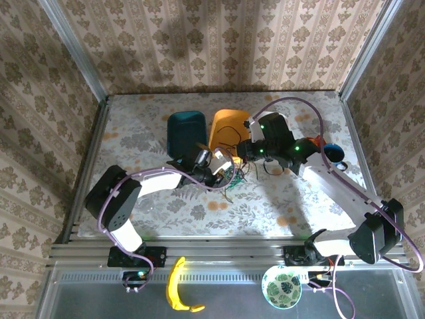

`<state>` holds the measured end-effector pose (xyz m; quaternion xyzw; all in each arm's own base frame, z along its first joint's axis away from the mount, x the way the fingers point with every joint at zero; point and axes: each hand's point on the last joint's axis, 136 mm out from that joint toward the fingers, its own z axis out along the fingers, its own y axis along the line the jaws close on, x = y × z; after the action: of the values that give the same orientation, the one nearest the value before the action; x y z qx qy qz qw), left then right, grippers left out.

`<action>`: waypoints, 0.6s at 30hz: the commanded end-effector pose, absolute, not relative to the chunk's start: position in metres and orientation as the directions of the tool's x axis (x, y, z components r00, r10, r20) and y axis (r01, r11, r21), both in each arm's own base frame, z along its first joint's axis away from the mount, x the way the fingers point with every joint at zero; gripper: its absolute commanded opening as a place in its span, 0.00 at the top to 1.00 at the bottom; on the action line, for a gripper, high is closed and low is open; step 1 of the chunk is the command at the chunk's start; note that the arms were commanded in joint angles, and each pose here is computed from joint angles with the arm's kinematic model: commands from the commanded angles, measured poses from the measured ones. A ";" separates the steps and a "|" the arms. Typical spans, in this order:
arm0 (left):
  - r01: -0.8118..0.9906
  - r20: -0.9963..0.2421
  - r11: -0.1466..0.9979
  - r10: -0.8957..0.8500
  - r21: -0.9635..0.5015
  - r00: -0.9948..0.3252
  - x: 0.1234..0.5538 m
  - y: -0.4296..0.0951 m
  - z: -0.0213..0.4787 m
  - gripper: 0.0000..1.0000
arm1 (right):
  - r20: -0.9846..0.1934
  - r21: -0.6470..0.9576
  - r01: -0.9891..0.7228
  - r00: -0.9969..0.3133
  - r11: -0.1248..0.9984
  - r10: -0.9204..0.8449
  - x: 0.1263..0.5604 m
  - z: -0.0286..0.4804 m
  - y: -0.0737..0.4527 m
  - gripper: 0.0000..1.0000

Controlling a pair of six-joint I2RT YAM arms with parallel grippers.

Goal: Untangle the cables

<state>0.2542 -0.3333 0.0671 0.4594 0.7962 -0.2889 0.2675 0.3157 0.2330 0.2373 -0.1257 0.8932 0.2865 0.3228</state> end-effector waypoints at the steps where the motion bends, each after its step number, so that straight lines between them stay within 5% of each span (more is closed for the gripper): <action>1: 0.882 -0.701 0.440 0.575 -0.170 -0.422 0.270 -0.337 0.063 0.90 | -0.668 0.446 -0.384 -0.744 0.809 0.015 0.317 0.248 0.222 1.00; 3: 0.871 -0.696 0.461 0.568 -0.172 -0.438 0.273 -0.335 0.058 1.00 | -0.679 0.438 -0.359 -0.733 0.824 0.042 0.319 0.253 0.212 1.00; 11: 0.818 -0.710 0.540 0.498 -0.197 -0.499 0.276 -0.315 0.060 1.00 | -0.737 0.386 0.051 -0.584 0.921 0.341 0.335 0.271 0.102 1.00; 18: 0.778 -0.700 0.588 0.460 -0.221 -0.547 0.271 -0.293 0.062 1.00 | -0.727 0.381 0.495 -0.362 0.781 0.584 0.300 0.259 -0.017 1.00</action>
<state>0.2736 -0.3090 0.0692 0.3977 0.8168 -0.2751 0.3148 0.3171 0.0281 0.2561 0.2305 0.8594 0.1102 0.4429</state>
